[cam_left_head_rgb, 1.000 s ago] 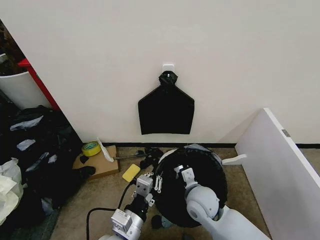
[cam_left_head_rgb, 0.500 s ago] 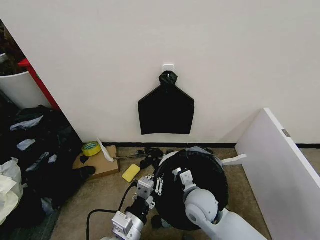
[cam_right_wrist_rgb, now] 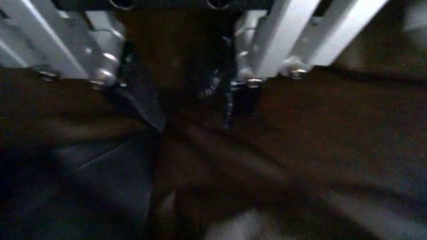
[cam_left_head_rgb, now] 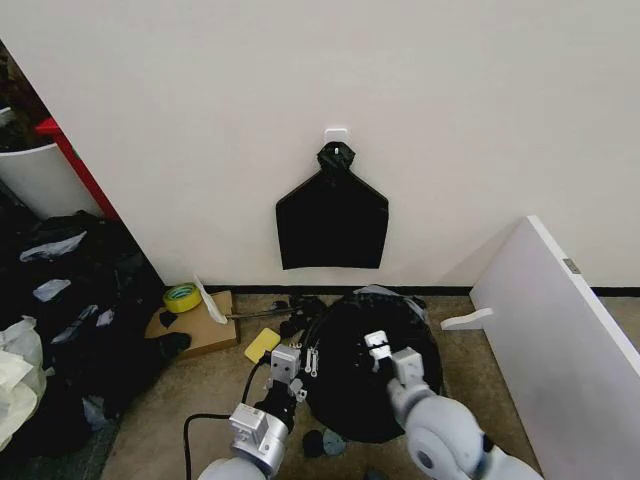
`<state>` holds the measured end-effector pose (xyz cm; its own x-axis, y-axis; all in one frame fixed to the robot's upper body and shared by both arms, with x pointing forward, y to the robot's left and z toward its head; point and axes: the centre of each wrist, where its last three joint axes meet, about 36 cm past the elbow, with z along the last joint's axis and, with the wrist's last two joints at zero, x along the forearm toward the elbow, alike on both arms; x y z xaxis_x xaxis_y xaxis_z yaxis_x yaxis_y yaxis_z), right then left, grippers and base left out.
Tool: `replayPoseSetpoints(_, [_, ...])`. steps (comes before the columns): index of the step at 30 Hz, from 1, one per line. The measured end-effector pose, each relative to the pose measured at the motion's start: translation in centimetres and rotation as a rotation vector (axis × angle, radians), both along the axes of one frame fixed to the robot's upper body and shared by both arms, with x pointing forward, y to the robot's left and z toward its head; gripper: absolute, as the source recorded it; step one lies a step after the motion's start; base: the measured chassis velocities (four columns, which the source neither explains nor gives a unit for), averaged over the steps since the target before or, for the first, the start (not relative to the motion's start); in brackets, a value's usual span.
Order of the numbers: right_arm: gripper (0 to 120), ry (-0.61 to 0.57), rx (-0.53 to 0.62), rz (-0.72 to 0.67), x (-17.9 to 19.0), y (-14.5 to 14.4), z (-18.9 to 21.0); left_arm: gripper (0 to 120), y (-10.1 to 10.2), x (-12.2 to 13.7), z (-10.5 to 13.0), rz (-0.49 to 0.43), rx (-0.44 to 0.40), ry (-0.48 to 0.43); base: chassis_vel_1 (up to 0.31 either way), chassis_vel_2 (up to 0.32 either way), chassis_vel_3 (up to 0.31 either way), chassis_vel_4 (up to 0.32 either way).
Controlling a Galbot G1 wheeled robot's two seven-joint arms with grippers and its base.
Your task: Place the garbage bag over the trash bin.
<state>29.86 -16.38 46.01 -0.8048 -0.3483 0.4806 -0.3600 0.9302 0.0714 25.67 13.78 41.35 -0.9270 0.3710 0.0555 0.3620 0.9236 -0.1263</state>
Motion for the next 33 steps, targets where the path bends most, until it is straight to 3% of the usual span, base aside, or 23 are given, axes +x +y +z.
replayPoseSetpoints(9, [69,-0.054,0.134,0.099,-5.0,-0.1,4.6,4,1.7,1.9,-0.6,0.066,0.008,0.011,0.0,0.0,0.0,0.0])
replayPoseSetpoints(16, [93,-0.094,0.189,0.164,-6.0,-1.0,6.2,4,2.7,1.2,0.2,0.064,-0.01,0.0,0.0,0.0,0.0,0.0])
replayPoseSetpoints(25, [100,-0.182,0.273,0.19,-4.6,-4.4,7.0,4,3.3,0.0,1.2,0.021,-0.024,-0.019,0.0,0.0,0.0,0.0])
replayPoseSetpoints(33, [100,-0.209,0.448,0.196,-2.2,-9.2,10.2,4,3.7,0.0,0.9,-0.004,-0.012,-0.038,0.0,0.0,0.0,0.0])
